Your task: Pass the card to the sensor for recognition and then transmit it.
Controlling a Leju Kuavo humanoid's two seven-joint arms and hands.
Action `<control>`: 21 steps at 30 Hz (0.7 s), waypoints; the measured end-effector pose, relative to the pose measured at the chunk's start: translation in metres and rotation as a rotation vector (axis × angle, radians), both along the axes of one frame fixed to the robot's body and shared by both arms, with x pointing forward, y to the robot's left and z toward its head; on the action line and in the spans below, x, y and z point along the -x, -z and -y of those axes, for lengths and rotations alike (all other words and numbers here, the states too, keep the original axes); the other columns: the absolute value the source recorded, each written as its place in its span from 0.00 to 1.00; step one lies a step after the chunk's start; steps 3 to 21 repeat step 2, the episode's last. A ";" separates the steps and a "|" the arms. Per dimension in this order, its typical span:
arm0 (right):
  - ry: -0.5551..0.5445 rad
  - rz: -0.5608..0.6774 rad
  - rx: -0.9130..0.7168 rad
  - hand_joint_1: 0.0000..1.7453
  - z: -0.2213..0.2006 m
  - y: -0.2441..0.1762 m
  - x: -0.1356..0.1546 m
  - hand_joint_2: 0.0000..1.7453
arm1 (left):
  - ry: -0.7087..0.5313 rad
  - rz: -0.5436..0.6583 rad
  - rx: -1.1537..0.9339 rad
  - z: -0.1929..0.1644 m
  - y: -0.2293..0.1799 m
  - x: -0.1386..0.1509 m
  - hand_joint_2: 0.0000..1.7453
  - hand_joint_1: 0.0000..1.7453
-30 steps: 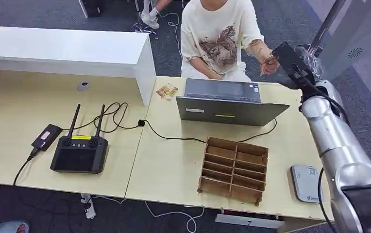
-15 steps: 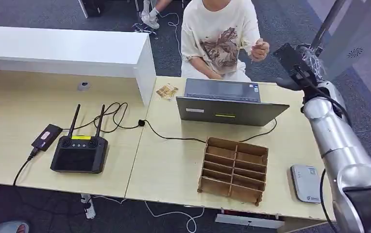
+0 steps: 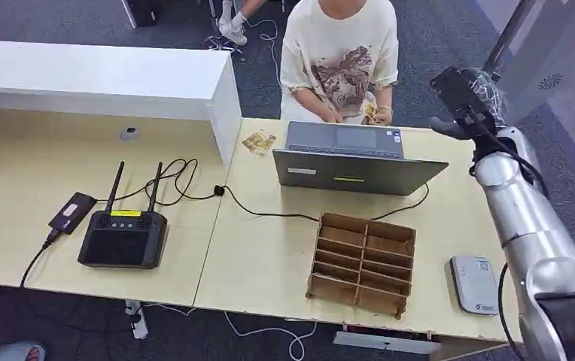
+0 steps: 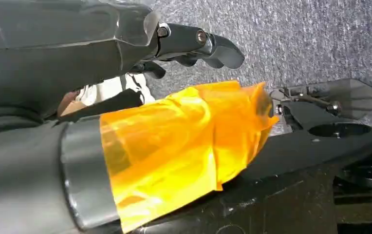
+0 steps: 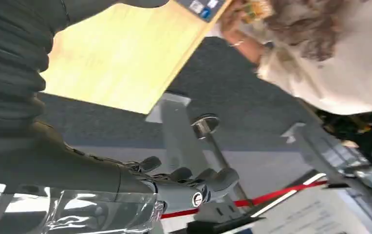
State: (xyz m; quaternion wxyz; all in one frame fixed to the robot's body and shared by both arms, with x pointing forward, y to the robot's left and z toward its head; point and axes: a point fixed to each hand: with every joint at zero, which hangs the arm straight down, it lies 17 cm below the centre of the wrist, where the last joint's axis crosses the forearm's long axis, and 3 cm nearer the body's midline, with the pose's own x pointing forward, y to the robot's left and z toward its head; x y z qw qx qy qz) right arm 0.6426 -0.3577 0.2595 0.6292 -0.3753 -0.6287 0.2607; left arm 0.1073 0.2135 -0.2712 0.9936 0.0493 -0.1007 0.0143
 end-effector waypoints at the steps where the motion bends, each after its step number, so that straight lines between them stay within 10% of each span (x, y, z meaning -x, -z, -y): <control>1: -0.023 0.024 -0.028 0.00 -0.006 -0.004 0.001 1.00 | -0.004 0.004 0.003 0.000 0.000 0.000 0.00 0.00; 21: -0.043 0.042 -0.058 0.00 -0.011 -0.006 0.003 1.00 | -0.007 0.005 0.003 0.000 0.000 0.000 0.00 0.00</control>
